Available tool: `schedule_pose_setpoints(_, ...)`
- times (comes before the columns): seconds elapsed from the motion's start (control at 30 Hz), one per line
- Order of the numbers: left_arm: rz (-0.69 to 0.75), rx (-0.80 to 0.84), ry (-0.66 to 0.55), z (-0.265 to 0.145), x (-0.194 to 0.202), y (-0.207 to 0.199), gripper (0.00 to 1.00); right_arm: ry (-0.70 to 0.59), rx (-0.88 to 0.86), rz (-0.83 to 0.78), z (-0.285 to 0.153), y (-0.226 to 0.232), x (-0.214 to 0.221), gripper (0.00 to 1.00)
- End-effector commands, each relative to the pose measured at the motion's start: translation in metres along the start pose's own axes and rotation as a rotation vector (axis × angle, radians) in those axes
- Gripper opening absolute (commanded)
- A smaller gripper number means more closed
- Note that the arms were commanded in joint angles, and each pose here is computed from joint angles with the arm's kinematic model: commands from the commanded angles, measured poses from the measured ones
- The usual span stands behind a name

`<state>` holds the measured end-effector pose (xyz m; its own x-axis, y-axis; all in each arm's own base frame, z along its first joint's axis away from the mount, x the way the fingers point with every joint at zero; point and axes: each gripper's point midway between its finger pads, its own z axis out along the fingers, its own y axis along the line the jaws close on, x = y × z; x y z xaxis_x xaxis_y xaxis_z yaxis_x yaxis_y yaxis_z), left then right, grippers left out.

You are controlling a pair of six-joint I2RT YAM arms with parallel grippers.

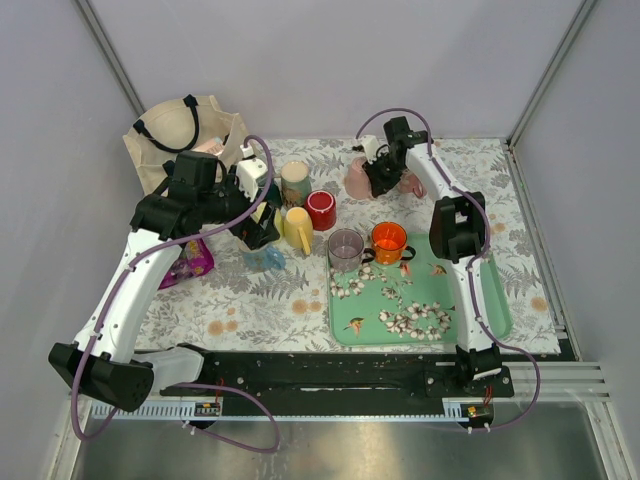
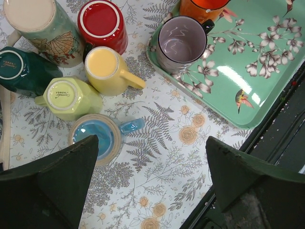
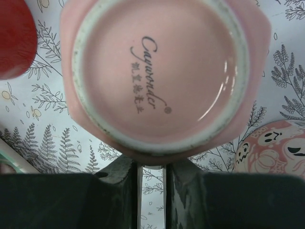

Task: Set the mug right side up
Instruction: Turn over the cup at the center of the board.

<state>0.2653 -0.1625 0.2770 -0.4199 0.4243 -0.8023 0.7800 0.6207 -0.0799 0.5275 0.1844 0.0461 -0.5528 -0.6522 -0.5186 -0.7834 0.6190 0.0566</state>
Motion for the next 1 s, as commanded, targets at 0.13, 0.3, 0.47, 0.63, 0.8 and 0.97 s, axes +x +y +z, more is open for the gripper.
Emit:
schedule_pose_setpoints(0.13,0.103,-0.036,-0.071,-0.007,-0.021,0.004,0.96,-0.207,-0.074,0.022,-0.074,0.026,-0.059,0.00)
schedule_pose_setpoints(0.3,0.259,-0.122,-0.170,-0.018,-0.034,0.010,0.97,-0.396,-0.255,0.046,-0.152,0.075,-0.101,0.00)
schedule_pose_setpoints(0.47,0.483,-0.249,-0.317,-0.029,-0.056,0.018,0.98,-0.453,-0.460,0.157,-0.205,0.129,-0.106,0.00)
schedule_pose_setpoints(0.63,0.646,-0.361,-0.437,-0.031,-0.071,0.021,0.99,-0.501,-0.789,0.280,-0.254,0.187,-0.105,0.00)
schedule_pose_setpoints(0.8,0.812,-0.408,-0.530,-0.022,-0.083,0.016,0.99,-0.452,-1.031,0.370,-0.280,0.228,-0.080,0.00)
schedule_pose_setpoints(0.97,0.886,-0.431,-0.652,-0.014,-0.114,0.003,0.99,-0.465,-1.128,0.266,-0.296,0.256,-0.073,0.00)
